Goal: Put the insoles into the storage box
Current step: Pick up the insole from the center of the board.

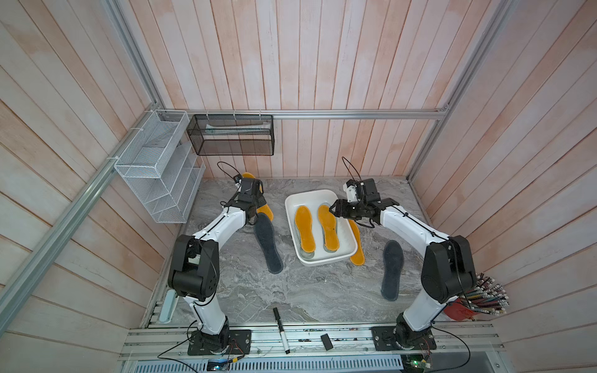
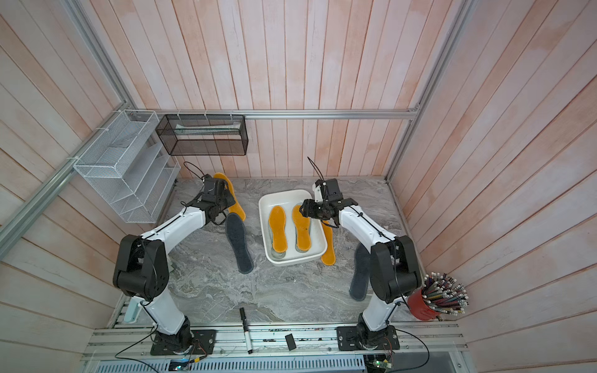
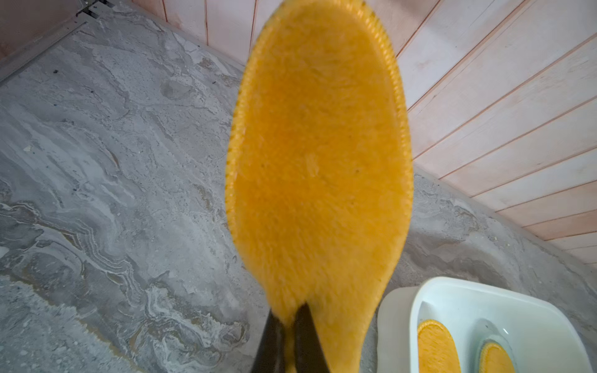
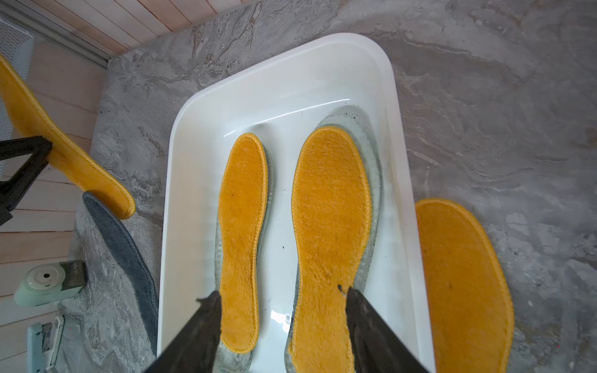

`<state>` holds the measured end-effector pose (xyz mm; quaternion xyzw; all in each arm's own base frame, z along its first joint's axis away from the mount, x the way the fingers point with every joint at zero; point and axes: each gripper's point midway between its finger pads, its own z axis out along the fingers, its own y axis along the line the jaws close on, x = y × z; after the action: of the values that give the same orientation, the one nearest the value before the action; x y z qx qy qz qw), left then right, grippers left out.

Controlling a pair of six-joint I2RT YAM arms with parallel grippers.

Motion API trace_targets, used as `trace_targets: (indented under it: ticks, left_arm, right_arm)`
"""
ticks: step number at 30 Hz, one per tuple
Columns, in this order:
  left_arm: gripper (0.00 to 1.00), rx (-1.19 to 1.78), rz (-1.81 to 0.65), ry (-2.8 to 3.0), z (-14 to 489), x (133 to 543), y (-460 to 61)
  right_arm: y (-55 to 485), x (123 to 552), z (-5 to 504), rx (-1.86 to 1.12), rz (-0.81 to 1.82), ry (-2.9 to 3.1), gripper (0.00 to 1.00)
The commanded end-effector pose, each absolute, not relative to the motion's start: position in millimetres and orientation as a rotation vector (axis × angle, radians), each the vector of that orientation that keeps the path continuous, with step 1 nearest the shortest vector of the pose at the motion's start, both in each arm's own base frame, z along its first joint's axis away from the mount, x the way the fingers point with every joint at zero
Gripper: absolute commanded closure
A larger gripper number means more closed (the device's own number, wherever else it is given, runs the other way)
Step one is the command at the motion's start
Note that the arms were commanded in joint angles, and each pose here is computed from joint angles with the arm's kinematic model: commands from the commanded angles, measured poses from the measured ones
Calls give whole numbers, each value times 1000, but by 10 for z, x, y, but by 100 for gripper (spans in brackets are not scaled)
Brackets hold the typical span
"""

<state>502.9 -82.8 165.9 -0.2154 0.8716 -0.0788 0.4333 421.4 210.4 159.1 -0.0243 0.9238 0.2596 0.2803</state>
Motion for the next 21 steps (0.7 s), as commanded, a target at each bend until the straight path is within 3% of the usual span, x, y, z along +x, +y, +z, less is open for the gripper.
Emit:
trace_targets:
  ticks: [1,12,21]
  left_arm:
    - [100,-542,-256,2111,1770,5075,-843]
    - [100,-463,-380,1972,2110,5070,-956]
    - [100,-343,-463,1891,2537,5046,-1144]
  right_arm:
    - [2053,4217,1686,-54,680,2450,37]
    - [2069,4250,1713,-99,679,2442,37]
    - [2203,4305,2020,-200,877,2348,37]
